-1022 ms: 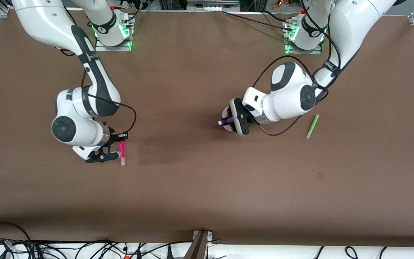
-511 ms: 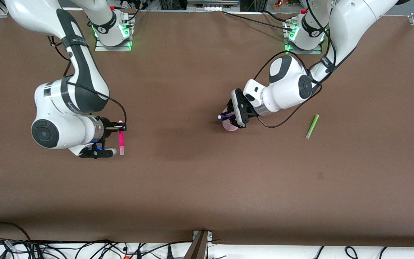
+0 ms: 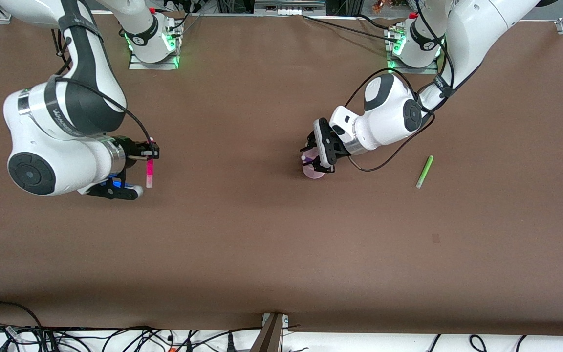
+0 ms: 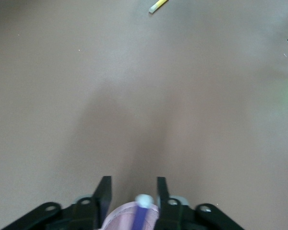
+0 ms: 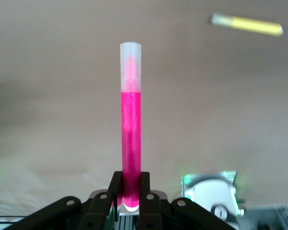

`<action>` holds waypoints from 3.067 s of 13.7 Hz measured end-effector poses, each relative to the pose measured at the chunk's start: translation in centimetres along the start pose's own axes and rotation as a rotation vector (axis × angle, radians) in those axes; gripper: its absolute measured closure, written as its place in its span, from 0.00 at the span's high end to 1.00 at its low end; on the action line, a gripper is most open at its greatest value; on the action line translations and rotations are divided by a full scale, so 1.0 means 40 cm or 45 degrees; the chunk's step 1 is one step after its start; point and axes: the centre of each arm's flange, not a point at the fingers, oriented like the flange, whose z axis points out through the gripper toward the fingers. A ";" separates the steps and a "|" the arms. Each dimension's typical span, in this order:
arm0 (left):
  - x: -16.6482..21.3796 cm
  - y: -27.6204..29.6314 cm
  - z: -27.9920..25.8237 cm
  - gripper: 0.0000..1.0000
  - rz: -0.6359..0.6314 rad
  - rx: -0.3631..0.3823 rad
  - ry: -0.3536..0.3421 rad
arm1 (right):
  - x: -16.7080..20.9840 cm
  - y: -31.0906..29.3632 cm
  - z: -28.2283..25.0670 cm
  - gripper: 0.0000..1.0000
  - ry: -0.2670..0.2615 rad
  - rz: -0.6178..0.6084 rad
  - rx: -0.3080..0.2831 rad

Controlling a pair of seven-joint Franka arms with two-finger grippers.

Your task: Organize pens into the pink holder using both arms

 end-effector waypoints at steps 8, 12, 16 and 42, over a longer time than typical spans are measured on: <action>-0.082 -0.126 -0.198 1.00 -0.123 -0.164 -0.023 | -0.043 -0.064 0.000 0.18 -0.123 0.190 0.130; -0.121 -0.245 -0.446 1.00 -0.167 -0.366 -0.078 | -0.068 -0.138 0.004 0.18 -0.256 0.340 0.277; -0.202 -0.325 -0.566 1.00 -0.326 -0.371 -0.175 | -0.076 -0.289 0.042 0.18 -0.373 0.437 0.490; -0.167 -0.172 -1.155 1.00 -1.556 0.727 -0.501 | -0.174 -0.900 0.508 0.18 -0.465 1.112 0.907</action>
